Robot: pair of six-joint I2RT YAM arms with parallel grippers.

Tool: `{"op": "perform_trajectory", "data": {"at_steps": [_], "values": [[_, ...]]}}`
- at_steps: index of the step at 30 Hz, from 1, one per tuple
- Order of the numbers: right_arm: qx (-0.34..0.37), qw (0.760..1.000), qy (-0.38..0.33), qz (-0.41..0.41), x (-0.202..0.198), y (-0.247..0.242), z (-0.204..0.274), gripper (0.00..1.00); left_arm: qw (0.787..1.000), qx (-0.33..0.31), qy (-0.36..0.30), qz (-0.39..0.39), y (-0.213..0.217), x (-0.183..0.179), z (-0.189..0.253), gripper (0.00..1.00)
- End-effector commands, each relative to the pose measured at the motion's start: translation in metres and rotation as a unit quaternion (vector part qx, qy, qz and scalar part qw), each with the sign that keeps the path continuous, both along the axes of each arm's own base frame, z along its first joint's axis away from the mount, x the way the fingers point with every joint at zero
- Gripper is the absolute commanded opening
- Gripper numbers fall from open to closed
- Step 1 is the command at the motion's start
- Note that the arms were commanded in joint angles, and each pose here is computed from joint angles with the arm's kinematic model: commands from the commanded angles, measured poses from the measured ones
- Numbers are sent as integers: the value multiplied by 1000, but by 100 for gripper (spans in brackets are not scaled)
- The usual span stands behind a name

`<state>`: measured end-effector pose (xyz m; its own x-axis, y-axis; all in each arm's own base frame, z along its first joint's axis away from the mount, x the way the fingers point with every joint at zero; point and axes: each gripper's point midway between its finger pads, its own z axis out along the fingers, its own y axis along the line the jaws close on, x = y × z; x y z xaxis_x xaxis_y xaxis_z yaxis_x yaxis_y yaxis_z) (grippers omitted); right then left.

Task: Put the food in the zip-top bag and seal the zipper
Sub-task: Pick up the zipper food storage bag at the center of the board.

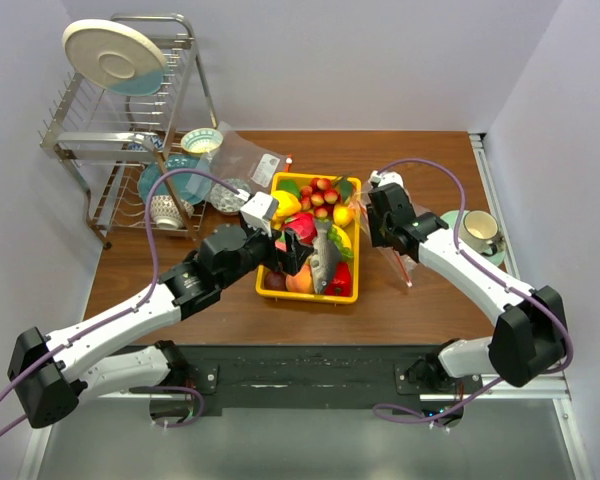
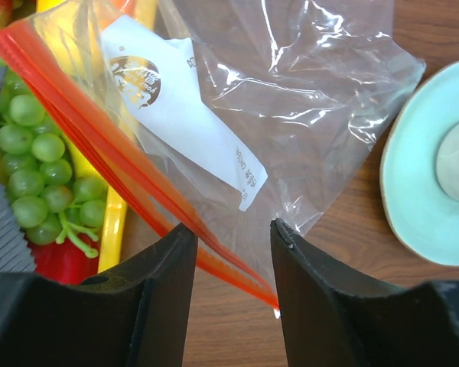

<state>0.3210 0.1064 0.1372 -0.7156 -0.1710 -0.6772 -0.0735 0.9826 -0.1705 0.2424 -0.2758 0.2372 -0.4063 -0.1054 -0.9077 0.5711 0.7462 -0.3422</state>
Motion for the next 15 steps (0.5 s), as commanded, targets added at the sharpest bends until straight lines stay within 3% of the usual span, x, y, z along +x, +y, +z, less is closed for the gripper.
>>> {"op": "perform_trajectory", "data": {"at_steps": [1, 6, 9, 10, 15], "values": [[-29, 999, -29, -29, 15, -10, 0, 45, 999, -19, -31, 3, -2, 4, 28, 100], [-28, 999, -18, -29, 19, -5, -23, 34, 999, -16, -30, -1, -5, 5, 27, 100], [-10, 1000, -19, -12, 25, 7, -32, 15, 999, -15, -28, -1, -5, 5, 25, 100], [-4, 1000, -24, -11, 29, 10, -27, 2, 1000, -13, -27, -1, -6, 6, 24, 100], [68, 996, -54, 36, 30, 36, 12, 0, 999, -22, -18, 21, -3, 10, 25, 100]]}}
